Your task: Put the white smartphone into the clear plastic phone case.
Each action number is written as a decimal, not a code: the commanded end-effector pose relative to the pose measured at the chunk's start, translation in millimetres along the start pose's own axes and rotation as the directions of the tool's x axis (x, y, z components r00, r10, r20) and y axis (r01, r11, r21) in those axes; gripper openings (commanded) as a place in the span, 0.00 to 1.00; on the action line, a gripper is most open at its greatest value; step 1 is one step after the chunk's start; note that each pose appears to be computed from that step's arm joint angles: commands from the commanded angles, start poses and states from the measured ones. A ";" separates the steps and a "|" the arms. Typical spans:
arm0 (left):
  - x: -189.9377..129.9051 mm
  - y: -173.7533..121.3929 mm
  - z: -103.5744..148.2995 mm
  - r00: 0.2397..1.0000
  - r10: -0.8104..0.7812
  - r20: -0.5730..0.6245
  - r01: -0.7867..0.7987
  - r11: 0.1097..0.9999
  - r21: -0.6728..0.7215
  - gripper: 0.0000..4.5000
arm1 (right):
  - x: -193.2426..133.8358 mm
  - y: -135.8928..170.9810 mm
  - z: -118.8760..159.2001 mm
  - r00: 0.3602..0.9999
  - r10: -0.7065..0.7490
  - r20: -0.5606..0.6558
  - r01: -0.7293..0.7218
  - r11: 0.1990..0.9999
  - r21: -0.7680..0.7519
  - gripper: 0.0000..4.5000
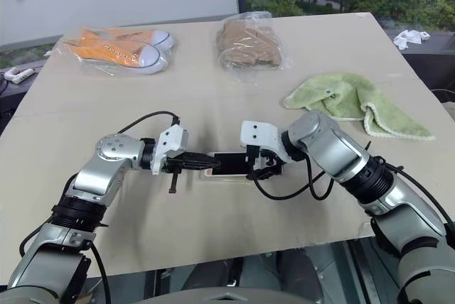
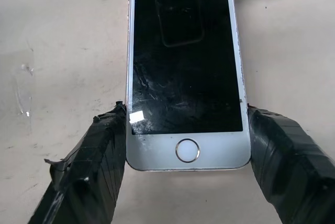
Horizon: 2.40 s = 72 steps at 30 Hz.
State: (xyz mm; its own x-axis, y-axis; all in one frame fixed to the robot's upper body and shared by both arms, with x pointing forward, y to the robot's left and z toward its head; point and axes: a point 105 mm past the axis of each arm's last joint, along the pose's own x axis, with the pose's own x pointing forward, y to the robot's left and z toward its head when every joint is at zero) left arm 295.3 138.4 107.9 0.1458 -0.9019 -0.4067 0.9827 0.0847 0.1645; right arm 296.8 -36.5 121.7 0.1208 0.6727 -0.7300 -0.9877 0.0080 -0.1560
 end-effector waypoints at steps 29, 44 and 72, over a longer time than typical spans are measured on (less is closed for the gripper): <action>8.6 -8.8 -12.9 0.990 -0.054 -0.132 0.060 0.997 0.042 0.00 | 6.7 1.7 5.3 0.999 -0.020 -0.040 0.019 0.999 -0.036 0.66; 9.4 -8.7 -28.8 0.984 -0.049 -0.172 0.053 0.998 0.020 0.00 | 7.9 4.9 12.0 1.000 0.004 -0.019 -0.004 1.000 -0.027 0.98; 15.2 -10.2 -39.5 0.986 -0.052 -0.158 0.057 0.998 0.028 0.00 | -43.2 11.4 -29.0 0.979 -0.204 0.026 0.197 0.965 0.172 0.01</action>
State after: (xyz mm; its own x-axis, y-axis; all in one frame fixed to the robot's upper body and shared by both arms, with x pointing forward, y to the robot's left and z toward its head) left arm 299.3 135.9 87.2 0.1379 -0.8631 -0.4858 0.9714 0.0221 0.2365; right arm 285.1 -92.7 126.6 0.3109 0.6614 -0.6826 -0.9448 0.2930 -0.1464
